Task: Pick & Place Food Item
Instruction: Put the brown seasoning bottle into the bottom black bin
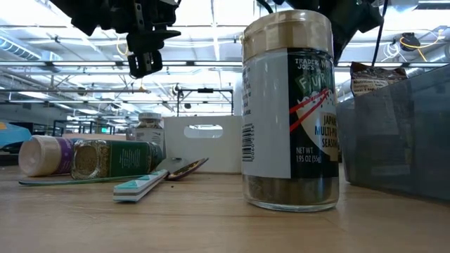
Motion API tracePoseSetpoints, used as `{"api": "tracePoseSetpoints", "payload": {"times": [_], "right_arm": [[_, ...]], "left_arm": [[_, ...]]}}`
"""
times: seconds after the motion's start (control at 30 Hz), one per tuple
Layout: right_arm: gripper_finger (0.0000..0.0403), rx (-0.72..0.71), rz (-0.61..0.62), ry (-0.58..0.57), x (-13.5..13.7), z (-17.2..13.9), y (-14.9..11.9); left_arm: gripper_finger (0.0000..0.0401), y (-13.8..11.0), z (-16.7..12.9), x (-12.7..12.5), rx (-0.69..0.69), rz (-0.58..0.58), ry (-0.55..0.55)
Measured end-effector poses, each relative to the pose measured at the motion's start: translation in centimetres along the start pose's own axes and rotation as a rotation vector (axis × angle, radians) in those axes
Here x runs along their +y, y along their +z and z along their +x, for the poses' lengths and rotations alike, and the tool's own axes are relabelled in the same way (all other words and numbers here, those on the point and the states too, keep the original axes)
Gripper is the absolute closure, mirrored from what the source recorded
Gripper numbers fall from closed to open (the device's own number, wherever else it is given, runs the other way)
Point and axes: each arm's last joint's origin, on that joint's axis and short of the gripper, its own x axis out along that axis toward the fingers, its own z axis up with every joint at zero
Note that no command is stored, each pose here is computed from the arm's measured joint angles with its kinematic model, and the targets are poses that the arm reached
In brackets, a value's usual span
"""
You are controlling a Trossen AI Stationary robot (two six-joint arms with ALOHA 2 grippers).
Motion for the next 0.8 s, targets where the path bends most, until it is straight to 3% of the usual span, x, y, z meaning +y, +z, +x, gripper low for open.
{"api": "tracePoseSetpoints", "payload": {"times": [0.5, 0.8], "right_arm": [[0.0025, 0.111, -0.003, -0.046, -0.5, 3.8, -1.1], [0.0025, 0.103, 0.098, -0.057, -1.1, 4.3, -0.6]], "left_arm": [[0.0242, 0.0, 0.0, 0.0, -0.002, 0.004, 0.007], [0.0242, 0.0, 0.0, 0.1, 0.002, 0.006, 0.009]]}}
